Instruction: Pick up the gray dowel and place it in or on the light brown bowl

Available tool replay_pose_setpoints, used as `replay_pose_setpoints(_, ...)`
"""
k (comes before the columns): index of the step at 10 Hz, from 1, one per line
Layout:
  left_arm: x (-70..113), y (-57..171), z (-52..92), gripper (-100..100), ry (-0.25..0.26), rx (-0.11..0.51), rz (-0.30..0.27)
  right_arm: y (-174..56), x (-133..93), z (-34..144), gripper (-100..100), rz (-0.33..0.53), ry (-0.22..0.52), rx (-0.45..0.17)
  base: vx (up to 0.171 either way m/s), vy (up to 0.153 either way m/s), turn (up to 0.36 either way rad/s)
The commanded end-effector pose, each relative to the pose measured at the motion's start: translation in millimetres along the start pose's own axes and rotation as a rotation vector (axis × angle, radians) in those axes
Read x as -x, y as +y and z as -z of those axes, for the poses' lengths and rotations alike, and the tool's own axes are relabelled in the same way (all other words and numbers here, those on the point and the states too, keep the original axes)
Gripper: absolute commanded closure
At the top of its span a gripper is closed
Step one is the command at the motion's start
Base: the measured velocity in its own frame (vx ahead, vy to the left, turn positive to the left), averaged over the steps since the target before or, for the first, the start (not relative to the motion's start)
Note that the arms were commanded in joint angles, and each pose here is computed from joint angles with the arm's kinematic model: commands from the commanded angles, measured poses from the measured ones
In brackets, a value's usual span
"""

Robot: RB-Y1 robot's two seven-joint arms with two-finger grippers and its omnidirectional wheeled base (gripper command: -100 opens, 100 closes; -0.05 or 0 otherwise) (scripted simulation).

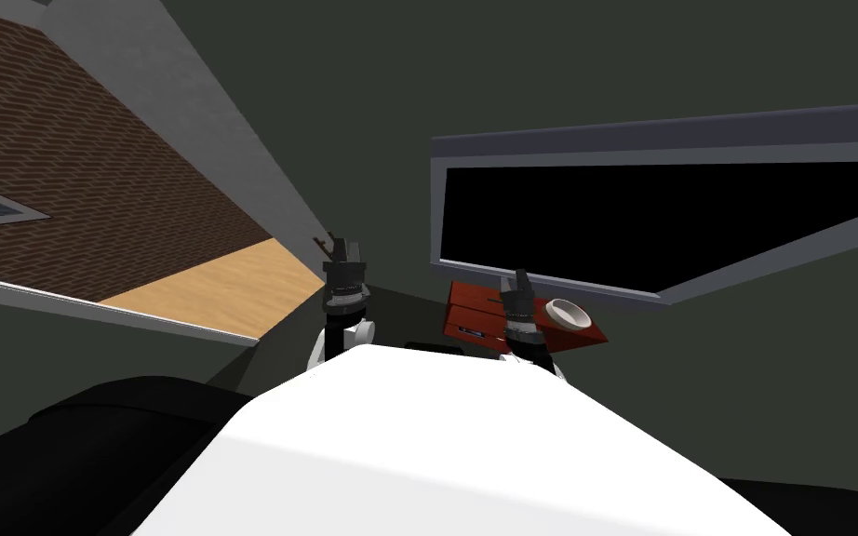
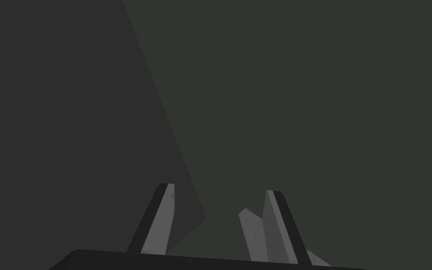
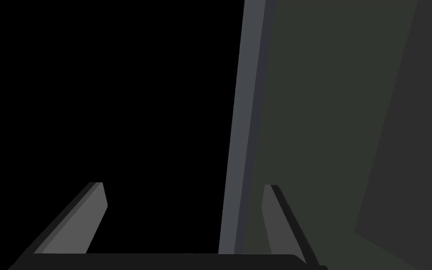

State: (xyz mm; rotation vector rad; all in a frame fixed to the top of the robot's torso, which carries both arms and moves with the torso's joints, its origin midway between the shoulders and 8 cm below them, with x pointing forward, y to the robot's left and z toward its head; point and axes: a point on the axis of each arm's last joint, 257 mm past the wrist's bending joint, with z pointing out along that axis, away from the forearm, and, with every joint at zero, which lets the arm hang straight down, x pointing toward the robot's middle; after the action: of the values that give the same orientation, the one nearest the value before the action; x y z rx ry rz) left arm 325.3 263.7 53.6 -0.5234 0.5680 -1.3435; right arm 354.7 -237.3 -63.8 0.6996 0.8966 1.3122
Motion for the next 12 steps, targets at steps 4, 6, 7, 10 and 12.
replay_pose_setpoints(4, 0.0, 0.0, 0.0, 0, 0.000, 0.000, 0.000, -51.6, -47.9, 46.6, -100, 0.107, 0.197, -0.106, -0.087, 0.067, 0.119)
replay_pose_setpoints(6, 0.0, 0.0, 0.0, 0, 0.000, 0.000, 0.000, -69.2, -57.3, 63.3, -100, 0.139, 0.252, -0.143, -0.035, 0.037, 0.076)
replay_pose_setpoints(7, 0.0, 0.0, 0.0, 0, 0.000, 0.000, 0.000, -81.7, -66.1, 78.9, -100, 0.172, 0.308, -0.168, -0.035, 0.031, 0.175)
replay_pose_setpoints(10, 0.1, 0.0, 0.1, 0, 0.000, 0.000, 0.000, -116.0, -79.0, 121.1, -100, 0.249, 0.436, -0.241, -0.017, 0.034, 0.135)
replay_pose_setpoints(12, 0.1, 0.0, 0.1, 0, 0.000, 0.000, 0.000, -135.0, -82.2, 147.1, -100, 0.292, 0.507, -0.283, 0.002, 0.019, 0.115)
